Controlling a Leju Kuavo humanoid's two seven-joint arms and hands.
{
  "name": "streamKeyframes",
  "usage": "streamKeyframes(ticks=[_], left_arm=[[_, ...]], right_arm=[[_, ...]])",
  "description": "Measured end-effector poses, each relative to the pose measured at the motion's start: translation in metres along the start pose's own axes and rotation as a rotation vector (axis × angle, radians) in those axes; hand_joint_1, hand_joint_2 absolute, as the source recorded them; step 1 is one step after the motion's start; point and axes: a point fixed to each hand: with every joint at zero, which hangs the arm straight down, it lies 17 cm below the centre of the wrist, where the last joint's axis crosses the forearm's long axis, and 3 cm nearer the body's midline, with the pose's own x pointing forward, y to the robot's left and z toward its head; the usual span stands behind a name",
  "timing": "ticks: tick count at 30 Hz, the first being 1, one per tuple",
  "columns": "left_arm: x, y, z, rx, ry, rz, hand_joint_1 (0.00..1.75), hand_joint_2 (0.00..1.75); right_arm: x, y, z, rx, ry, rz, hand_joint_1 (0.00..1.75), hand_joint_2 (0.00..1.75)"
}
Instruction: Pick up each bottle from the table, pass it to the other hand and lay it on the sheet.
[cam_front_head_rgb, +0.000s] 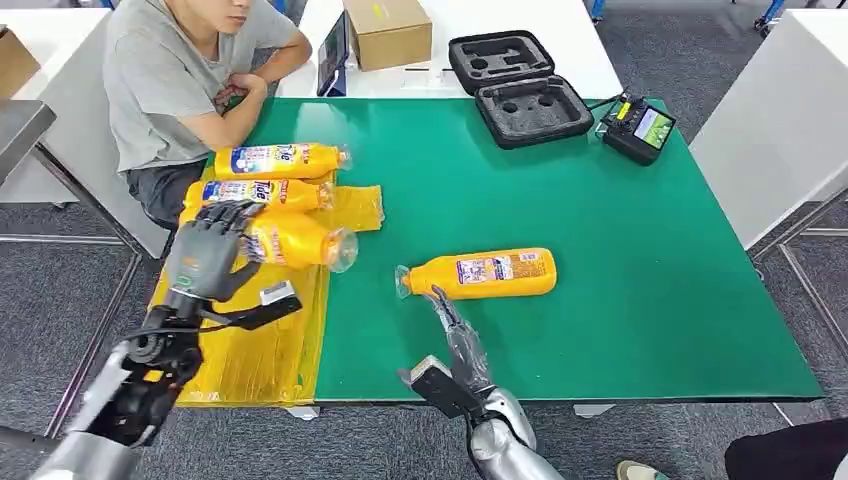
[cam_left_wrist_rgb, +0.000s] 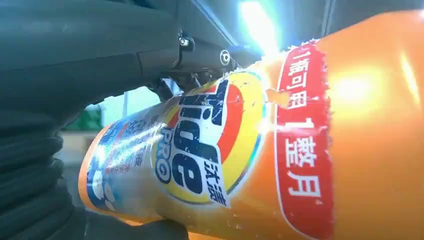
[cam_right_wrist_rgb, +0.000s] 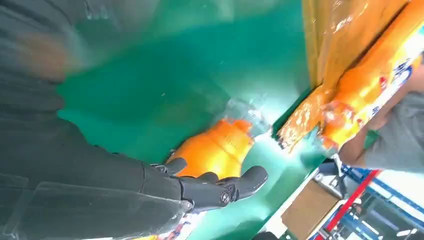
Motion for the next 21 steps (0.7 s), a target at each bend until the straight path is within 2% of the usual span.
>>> streamKeyframes(ticks=[4, 9, 12, 18, 21], left_arm=[[-0.044, 0.007, 0.012, -0.100, -0.009, -0.123, 1.75, 1.75], [-0.097, 0.036, 0.004, -0.179, -0.025, -0.201, 1.75, 1.75], [-0.112, 0.051, -0.002, -0.176, -0.028, -0.243, 1.75, 1.75], [-0.122, 0.059, -0.005, -0.195, -0.035, -0.271, 1.75, 1.75], [-0.130, 0.070, -0.026, -0.236, -0.042, -0.252, 1.75, 1.75]], right_arm=[[0.007, 0.004, -0.003, 0.005, -0.011, -0.027, 0.00, 1.75], [0.013, 0.006, -0.007, 0.014, -0.027, -0.040, 0.00, 1.75], [0.015, 0.008, -0.008, 0.019, -0.033, -0.041, 0.00, 1.75], [0.018, 0.010, -0.009, 0.025, -0.040, -0.047, 0.00, 1.75], [0.017, 0.008, -0.010, 0.010, -0.027, -0.071, 0.00, 1.75]])
